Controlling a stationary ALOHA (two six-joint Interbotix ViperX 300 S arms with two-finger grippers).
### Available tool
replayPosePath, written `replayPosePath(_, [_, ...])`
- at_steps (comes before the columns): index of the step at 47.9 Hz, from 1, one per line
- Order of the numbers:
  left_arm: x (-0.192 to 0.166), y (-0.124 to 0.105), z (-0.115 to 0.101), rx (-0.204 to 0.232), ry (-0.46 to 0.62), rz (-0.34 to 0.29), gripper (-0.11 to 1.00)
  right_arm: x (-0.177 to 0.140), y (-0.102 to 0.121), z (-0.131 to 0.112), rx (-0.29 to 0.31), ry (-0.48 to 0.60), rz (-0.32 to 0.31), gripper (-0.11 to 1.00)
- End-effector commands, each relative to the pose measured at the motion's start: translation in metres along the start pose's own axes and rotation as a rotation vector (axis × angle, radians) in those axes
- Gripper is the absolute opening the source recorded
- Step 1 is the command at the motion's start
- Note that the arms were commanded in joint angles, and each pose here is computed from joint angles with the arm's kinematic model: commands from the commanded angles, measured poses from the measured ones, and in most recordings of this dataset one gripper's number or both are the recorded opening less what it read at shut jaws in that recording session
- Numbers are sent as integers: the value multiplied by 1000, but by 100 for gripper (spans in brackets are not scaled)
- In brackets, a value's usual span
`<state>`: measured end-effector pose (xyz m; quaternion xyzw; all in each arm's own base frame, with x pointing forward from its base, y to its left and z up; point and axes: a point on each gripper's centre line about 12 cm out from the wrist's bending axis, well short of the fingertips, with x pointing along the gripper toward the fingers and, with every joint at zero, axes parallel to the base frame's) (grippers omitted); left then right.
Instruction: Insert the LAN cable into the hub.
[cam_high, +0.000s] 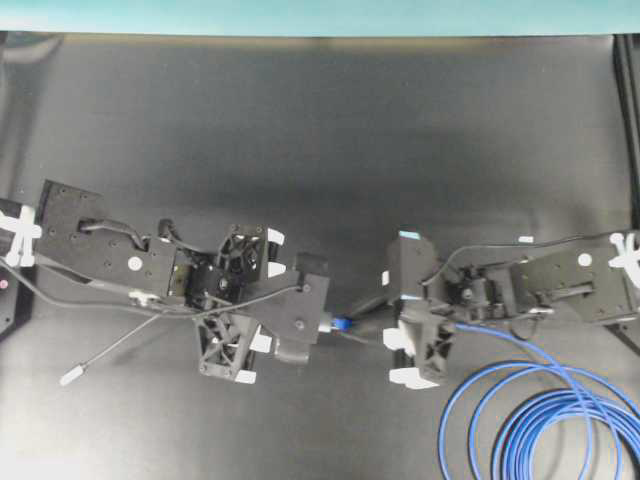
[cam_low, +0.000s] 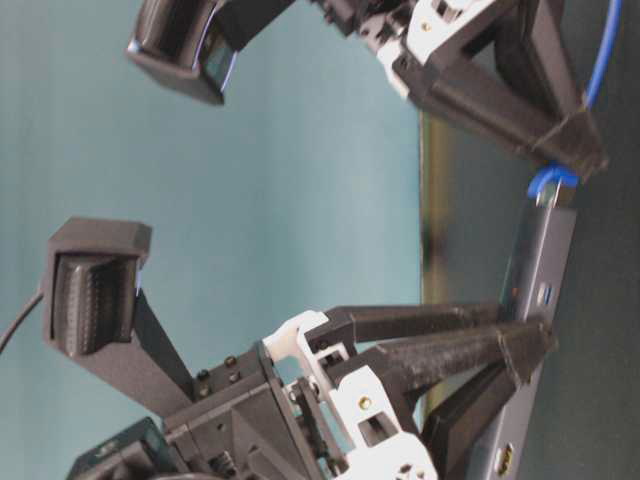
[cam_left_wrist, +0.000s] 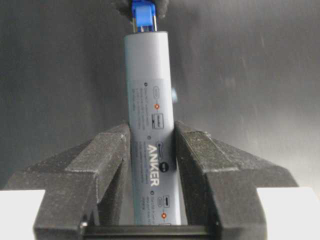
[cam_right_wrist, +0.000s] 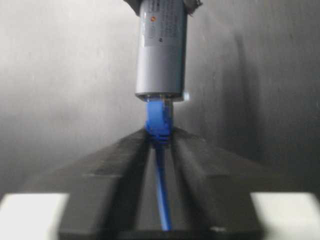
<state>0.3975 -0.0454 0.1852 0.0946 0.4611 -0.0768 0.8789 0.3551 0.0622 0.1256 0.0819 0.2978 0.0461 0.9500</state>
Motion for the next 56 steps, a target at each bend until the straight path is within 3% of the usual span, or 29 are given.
replayPosePath(1, [-5, -2, 1, -3, -16, 0, 28, -4, 1, 2, 9, -15, 4, 36])
replayPosePath(6, [-4, -2, -5, -27, -8, -1, 28, -6, 3, 2, 40, -20, 6, 68])
replayPosePath(11, [0, -3, -13, -52, -14, 0, 28, -9, 5, 0, 73, -20, 12, 86])
replayPosePath(28, [7, 2, -29, -113, -51, 9, 28, -34, 8, -12, 151, -84, 45, 83])
replayPosePath(56, [15, 5, -33, -131, -74, 15, 29, -38, 7, -11, 152, -115, 53, 83])
